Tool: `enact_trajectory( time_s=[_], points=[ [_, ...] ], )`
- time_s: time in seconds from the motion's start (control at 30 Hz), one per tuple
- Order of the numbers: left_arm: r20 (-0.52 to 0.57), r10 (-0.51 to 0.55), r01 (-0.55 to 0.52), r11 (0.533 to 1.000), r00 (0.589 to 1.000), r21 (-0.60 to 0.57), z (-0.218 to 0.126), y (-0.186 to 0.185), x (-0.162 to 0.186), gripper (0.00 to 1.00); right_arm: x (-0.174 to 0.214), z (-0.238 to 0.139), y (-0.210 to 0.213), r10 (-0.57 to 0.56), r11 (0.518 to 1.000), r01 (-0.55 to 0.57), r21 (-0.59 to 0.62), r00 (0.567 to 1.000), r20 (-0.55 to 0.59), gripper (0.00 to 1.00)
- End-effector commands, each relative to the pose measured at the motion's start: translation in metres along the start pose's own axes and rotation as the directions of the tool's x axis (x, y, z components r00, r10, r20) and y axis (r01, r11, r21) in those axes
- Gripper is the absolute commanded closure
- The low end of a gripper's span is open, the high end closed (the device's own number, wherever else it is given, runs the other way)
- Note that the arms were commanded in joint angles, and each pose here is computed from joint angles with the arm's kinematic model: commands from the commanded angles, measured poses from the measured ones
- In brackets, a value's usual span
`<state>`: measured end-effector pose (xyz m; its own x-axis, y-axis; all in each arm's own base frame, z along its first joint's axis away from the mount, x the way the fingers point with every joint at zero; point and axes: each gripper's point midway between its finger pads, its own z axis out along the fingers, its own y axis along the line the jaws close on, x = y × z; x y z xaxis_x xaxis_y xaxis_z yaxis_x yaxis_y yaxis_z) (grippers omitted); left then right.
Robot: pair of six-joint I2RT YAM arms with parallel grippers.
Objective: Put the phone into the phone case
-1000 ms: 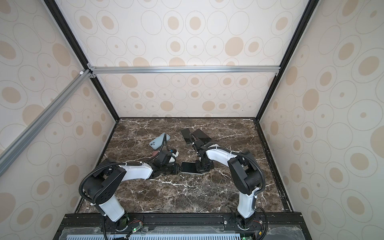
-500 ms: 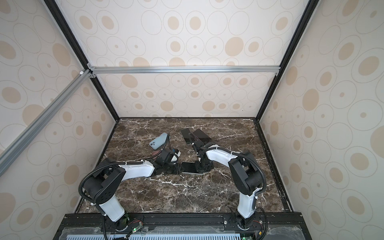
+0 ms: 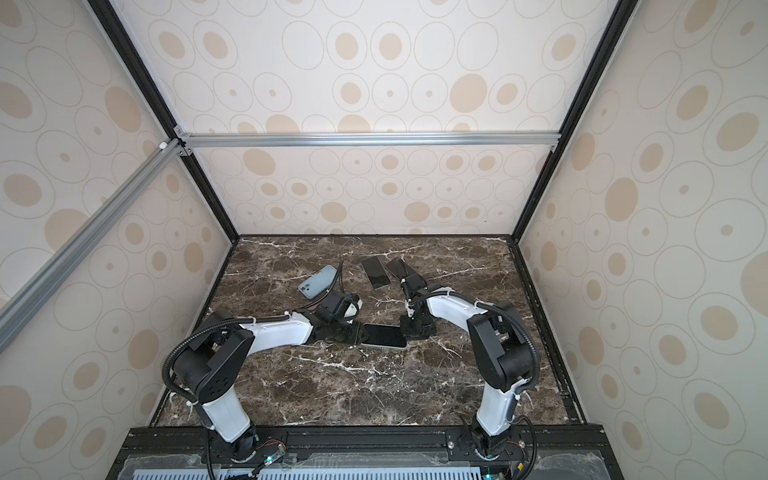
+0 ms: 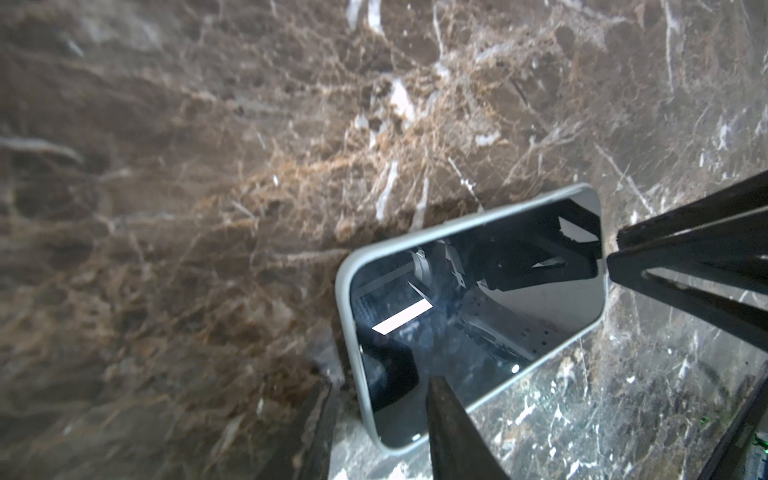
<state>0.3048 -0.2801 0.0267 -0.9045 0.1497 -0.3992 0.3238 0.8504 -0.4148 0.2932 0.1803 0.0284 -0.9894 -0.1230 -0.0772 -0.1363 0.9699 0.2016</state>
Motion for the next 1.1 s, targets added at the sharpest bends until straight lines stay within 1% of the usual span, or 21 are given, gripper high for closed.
enact_trajectory(
  time_s=[0.0,0.23,0.37,0.6,1.07],
  points=[
    [-0.058,0.013,-0.015,0.999,0.998,-0.028,0.005,0.011,0.007,0.63,-0.007,-0.01,0.002,-0.01,1.0,0.011,-0.03,0.999,0.035,0.77],
    [-0.051,0.005,-0.006,1.0,0.999,-0.007,0.006,0.012,0.0,0.68,-0.02,-0.013,0.001,0.014,0.998,-0.01,-0.067,0.998,0.058,0.79],
    [-0.057,-0.001,0.002,1.0,0.998,0.008,0.009,0.012,0.001,0.71,-0.022,-0.013,0.003,0.01,0.997,-0.007,-0.075,0.999,0.05,0.8],
    [-0.064,-0.007,0.008,1.0,0.998,0.01,0.011,0.014,0.004,0.73,-0.023,-0.004,0.008,0.011,0.994,-0.008,-0.109,1.0,0.023,0.8],
    [-0.075,-0.017,0.017,1.0,0.997,0.005,0.013,0.018,0.013,0.75,-0.015,0.024,-0.007,0.029,0.999,-0.031,-0.038,0.998,-0.048,0.83]
  ],
)
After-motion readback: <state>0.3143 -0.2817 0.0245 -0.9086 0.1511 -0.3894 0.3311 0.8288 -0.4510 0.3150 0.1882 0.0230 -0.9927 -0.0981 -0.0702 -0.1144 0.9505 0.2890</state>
